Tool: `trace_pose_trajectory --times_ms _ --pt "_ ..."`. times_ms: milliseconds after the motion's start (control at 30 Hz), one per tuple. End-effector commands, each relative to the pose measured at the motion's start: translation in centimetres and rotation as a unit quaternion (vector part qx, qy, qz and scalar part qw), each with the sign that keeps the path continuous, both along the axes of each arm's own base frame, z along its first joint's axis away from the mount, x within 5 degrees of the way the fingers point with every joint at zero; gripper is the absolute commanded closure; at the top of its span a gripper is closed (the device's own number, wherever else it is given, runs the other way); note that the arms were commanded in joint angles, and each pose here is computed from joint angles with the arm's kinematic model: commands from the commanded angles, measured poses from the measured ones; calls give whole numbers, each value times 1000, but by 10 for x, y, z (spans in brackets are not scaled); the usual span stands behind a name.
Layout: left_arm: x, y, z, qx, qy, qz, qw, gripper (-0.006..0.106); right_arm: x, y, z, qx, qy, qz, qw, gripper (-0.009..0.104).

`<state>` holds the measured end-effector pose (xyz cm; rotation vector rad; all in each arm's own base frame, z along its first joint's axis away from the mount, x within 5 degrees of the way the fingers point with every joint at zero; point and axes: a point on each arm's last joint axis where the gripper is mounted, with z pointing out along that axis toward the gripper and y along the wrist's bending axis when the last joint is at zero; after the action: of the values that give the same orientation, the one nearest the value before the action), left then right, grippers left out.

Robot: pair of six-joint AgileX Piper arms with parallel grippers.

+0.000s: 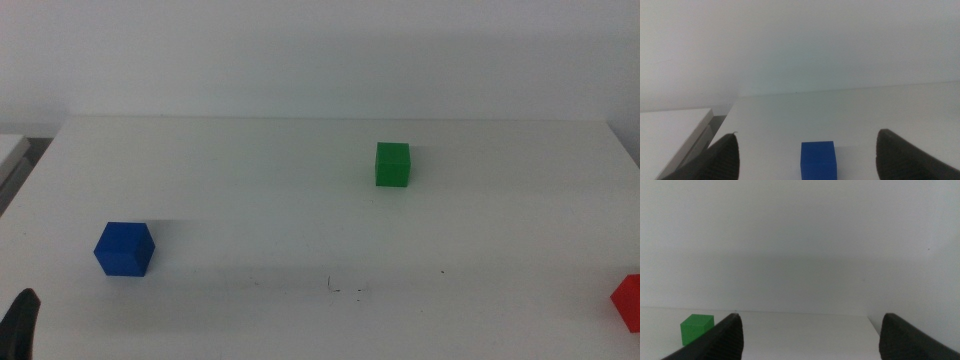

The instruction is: Stack red cubes first, then green, then blue cubes in a specific spot.

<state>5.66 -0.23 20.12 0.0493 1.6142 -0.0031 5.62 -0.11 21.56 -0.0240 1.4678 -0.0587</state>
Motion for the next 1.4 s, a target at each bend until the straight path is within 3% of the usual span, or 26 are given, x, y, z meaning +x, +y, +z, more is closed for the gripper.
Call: trace_pose_trajectory --times_ms 0,33,67,400,433,533,633,700,767,900,1033,1267,1367 --pt "0 0 2 -1 -9 1 1000 7 0 0 0 -6 -3 -5 1000 5" --pt "0 0 2 -1 -9 1 1000 7 0 0 0 28 -4 -1 1000 4" --pt "0 0 2 -1 -9 1 1000 7 0 0 0 36 -4 0 999 4" --pt "0 0 2 -1 -9 1 1000 7 0 0 -1 39 -3 0 999 4" --pt "0 0 2 -1 -9 1 1000 7 0 0 0 24 -5 -1 1000 4" --pt "0 0 2 -1 -9 1 1000 7 -1 -1 5 57 32 -3 998 4" --pt "0 0 2 -1 -9 1 1000 7 8 -2 41 56 99 -11 993 4" --pt "0 0 2 -1 -9 1 1000 7 20 -2 64 68 174 -16 982 4" --pt "0 0 2 -1 -9 1 1000 7 32 -1 87 90 274 -17 957 4" --pt "0 0 2 -1 -9 1 1000 7 53 -2 117 81 412 -28 907 4" --pt "0 0 2 -1 -9 1 1000 7 75 -1 128 90 476 -25 875 4" --pt "0 0 2 -1 -9 1 1000 7 99 -1 113 93 535 -26 839 4" --pt "0 0 2 -1 -9 1 1000 7 111 -2 107 46 551 -10 833 4"
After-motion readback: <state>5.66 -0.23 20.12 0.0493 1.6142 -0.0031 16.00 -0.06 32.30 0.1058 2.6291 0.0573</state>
